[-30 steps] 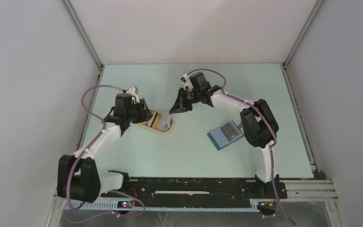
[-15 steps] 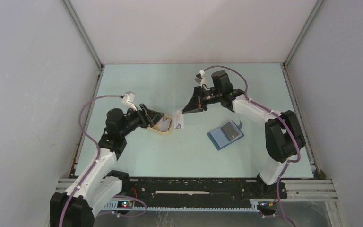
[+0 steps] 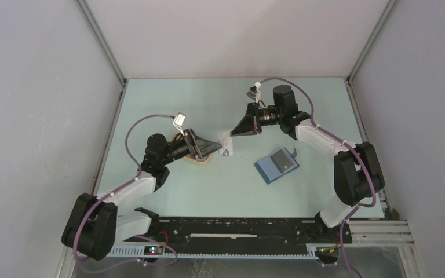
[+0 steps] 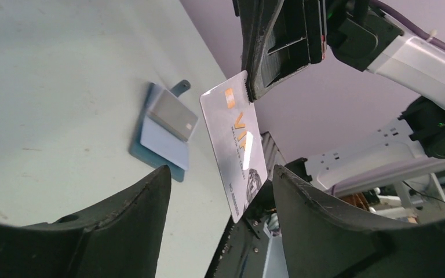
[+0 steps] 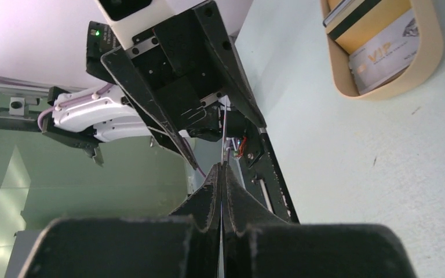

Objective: Put the credit cards into the card holder
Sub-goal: Pick up the credit card from the storage box.

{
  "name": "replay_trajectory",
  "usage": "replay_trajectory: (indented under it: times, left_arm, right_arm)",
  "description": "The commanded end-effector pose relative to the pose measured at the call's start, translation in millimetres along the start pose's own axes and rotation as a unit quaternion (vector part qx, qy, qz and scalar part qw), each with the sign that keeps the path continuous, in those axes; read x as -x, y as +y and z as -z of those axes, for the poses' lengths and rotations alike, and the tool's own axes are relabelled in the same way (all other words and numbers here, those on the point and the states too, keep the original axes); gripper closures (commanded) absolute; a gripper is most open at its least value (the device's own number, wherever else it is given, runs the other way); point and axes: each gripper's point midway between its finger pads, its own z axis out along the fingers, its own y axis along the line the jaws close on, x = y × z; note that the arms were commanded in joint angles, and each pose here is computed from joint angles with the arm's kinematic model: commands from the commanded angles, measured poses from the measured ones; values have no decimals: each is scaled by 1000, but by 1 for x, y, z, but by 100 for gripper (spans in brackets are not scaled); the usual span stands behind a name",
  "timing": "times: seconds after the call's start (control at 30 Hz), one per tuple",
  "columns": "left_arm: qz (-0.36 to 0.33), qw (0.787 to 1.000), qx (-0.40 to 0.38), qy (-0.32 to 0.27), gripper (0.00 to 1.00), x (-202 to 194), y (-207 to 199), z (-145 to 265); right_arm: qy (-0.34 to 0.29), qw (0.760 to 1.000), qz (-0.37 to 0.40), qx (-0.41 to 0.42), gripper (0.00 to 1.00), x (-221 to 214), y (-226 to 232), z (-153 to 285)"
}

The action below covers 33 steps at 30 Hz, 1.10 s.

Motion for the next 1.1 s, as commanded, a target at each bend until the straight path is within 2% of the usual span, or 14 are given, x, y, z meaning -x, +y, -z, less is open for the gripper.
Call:
replay_trajectory:
  times: [0.0, 0.33, 0.5, 0.57, 0.63, 0.7, 0.8, 0.87, 1.07]
  left_arm:
    - [-6, 997, -72, -3, 32, 7, -28, -5]
    - [13, 994, -105, 10, 53, 16, -32, -11]
    - [13, 992, -121, 21, 78, 16, -39, -11]
    - [14, 991, -129, 25, 99, 14, -42, -11]
    - [15, 991, -132, 25, 100, 12, -43, -10]
    - [19, 991, -131, 20, 100, 10, -42, -10]
    - [22, 991, -128, 6, 100, 5, -41, -7]
    - [27, 991, -128, -11, 100, 1, -42, -7]
    - [43, 982, -167, -81, 100, 0, -71, -14]
  right_arm:
    - [8, 999, 36, 36, 100, -4, 29, 4]
    - [20, 998, 48, 46, 100, -11, 33, 3]
    - [27, 996, 61, 53, 100, -15, 33, 3]
    - [29, 995, 75, 58, 100, -16, 35, 5]
    - [31, 993, 95, 63, 100, -17, 38, 8]
    - [33, 989, 123, 70, 87, -19, 41, 13]
    - [31, 976, 199, 79, 58, -21, 47, 29]
    - [21, 964, 255, 69, 43, -24, 48, 46]
    - [15, 910, 415, 3, 12, -51, 50, 80]
